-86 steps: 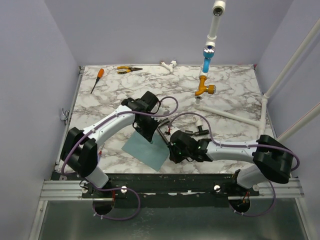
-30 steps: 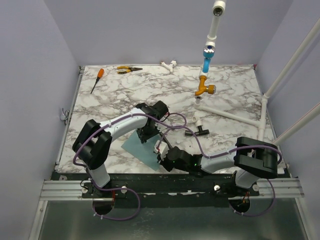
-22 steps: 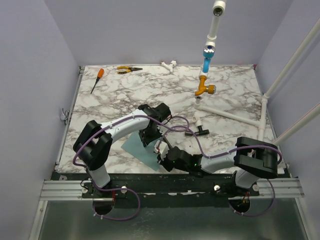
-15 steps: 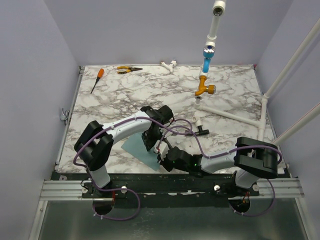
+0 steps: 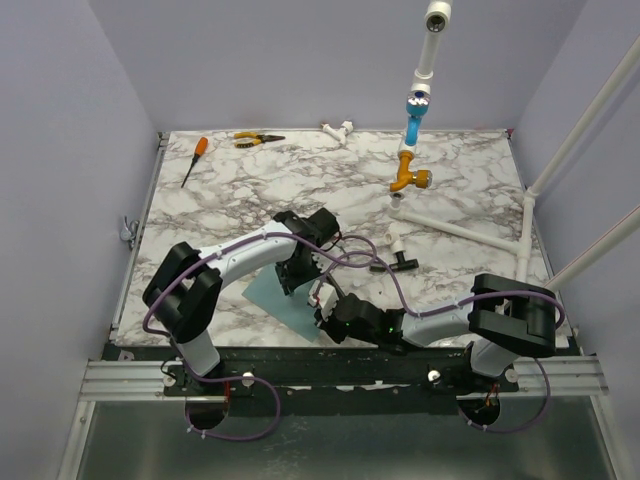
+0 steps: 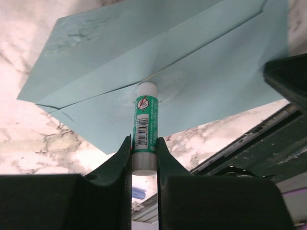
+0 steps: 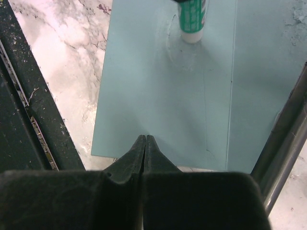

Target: Place the letter into the envelope and seal it

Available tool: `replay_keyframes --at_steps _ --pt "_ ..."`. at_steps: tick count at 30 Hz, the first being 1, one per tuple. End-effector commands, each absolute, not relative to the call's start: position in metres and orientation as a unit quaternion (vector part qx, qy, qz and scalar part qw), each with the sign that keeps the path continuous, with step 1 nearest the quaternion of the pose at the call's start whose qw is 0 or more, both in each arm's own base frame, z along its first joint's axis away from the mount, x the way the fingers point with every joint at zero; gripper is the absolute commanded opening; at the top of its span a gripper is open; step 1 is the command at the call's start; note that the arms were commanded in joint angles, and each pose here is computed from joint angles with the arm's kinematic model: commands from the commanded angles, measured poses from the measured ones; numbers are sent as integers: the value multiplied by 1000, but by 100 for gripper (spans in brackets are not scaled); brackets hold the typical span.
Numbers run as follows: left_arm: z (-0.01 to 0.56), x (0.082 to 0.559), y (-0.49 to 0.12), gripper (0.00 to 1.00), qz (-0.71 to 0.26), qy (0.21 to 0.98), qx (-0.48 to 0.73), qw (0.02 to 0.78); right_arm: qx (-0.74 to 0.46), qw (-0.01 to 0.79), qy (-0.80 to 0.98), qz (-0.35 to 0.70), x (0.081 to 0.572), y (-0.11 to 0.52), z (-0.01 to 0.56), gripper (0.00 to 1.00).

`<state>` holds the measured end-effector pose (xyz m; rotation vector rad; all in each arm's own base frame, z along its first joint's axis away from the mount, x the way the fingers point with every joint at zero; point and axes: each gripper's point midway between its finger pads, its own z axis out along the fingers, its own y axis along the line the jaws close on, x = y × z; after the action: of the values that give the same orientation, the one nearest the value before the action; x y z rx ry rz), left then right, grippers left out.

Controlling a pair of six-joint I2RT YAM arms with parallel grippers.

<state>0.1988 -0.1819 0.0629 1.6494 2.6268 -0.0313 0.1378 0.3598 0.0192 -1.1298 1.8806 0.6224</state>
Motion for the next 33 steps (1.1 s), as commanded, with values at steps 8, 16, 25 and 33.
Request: replay_keyframes --at_steps 8,16,25,33 --pt "59 224 -155 0 69 835 543 46 -464 374 782 182 134 321 -14 1" --pt "65 196 -188 0 -13 837 546 27 -464 372 783 183 134 323 -16 0" --pt "70 162 -219 0 -102 834 542 -7 -461 373 784 182 134 322 -15 1" --pt "58 187 -188 0 -21 833 553 16 -459 374 785 183 134 322 -14 1"
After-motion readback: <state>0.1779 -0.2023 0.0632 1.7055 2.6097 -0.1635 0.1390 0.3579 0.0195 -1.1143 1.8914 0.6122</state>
